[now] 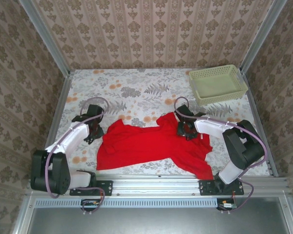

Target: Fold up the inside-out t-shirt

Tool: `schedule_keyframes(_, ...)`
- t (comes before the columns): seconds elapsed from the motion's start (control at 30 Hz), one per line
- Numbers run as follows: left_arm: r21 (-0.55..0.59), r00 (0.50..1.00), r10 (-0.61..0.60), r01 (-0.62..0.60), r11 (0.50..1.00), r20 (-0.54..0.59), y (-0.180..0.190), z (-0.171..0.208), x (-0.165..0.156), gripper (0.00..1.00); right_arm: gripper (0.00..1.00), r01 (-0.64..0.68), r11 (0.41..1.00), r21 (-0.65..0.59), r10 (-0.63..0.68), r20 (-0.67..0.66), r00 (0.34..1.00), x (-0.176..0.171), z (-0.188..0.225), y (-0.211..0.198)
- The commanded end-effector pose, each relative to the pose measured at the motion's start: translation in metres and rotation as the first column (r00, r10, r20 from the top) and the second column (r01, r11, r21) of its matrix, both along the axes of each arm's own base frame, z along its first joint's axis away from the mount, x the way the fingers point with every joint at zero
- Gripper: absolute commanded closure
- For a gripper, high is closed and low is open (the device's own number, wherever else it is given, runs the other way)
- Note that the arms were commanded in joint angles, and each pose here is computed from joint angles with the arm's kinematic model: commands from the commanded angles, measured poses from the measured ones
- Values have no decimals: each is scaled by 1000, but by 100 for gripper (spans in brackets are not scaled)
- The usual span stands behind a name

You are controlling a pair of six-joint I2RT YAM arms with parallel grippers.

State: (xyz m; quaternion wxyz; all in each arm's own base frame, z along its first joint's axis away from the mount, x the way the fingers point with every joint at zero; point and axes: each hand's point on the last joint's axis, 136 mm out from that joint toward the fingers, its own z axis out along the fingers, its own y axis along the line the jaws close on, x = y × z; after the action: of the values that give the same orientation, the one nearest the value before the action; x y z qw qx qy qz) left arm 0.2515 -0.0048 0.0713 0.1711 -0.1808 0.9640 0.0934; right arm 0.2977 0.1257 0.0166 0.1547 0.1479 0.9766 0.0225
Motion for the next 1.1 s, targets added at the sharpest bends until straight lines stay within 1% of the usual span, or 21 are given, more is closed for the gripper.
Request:
schedule_keyframes(0.0, -2, 999, -41, 41, 999, 1, -3, 13, -4, 70, 57, 53, 994, -100, -58, -54, 997, -17, -13, -26)
schedule_keyframes(0.03, 4, 998, -60, 60, 998, 10, -7, 19, -4, 69, 58, 52, 993, -102, -57, -41, 998, -16, -9, -26)
schedule_keyframes(0.07, 3, 994, -106, 106, 994, 28, -17, 25, -1, 67, 57, 52, 993, -109, -55, -28, 998, -15, -4, -28)
schedule_keyframes(0.1, 11, 984, -173, 172, 985, 47, -31, 31, 1, 63, 58, 50, 992, -115, -53, -19, 998, -14, 1, -29)
schedule_keyframes(0.13, 28, 976, -210, 209, 978, 51, -41, 36, 0, 61, 57, 47, 992, -115, -49, -10, 999, -14, 4, -30)
schedule_keyframes(0.2, 66, 948, -314, 311, 948, 44, -68, 42, -3, 57, 57, 44, 993, -110, -43, 10, 999, -12, 11, -29)
schedule_keyframes(0.23, 87, 939, -343, 339, 937, 35, -76, 43, -4, 56, 57, 43, 993, -107, -41, 17, 999, -11, 13, -29)
schedule_keyframes(0.3, 99, 914, -406, 404, 910, 5, -97, 36, -5, 55, 57, 42, 993, -107, -40, 24, 999, -11, 15, -29)
schedule_keyframes(0.37, 75, 898, -438, 440, 895, -38, -110, 20, -5, 56, 57, 45, 993, -110, -43, 23, 999, -11, 14, -30)
schedule_keyframes(0.43, 75, 893, -441, 447, 891, -92, -113, 5, -5, 58, 57, 50, 992, -118, -48, 20, 999, -11, 12, -32)
schedule_keyframes(0.5, 112, 900, -410, 427, 897, -147, -106, -6, -3, 61, 57, 56, 991, -123, -54, 18, 998, -12, 11, -34)
schedule_keyframes(0.6, 96, 905, -378, 401, 911, -195, -99, -24, 0, 63, 57, 66, 990, -128, -65, 15, 998, -13, 10, -37)
schedule_keyframes(0.8, 93, 929, -298, 324, 942, -218, -78, -38, 6, 64, 57, 74, 988, -134, -74, 7, 997, -16, 7, -42)
schedule_keyframes(0.9, 69, 932, -286, 308, 949, -225, -74, -44, 8, 64, 57, 75, 988, -135, -75, 8, 997, -16, 7, -42)
schedule_keyframes(1.07, 68, 934, -271, 294, 953, -234, -71, -45, 6, 63, 57, 78, 988, -134, -77, 11, 997, -15, 8, -43)
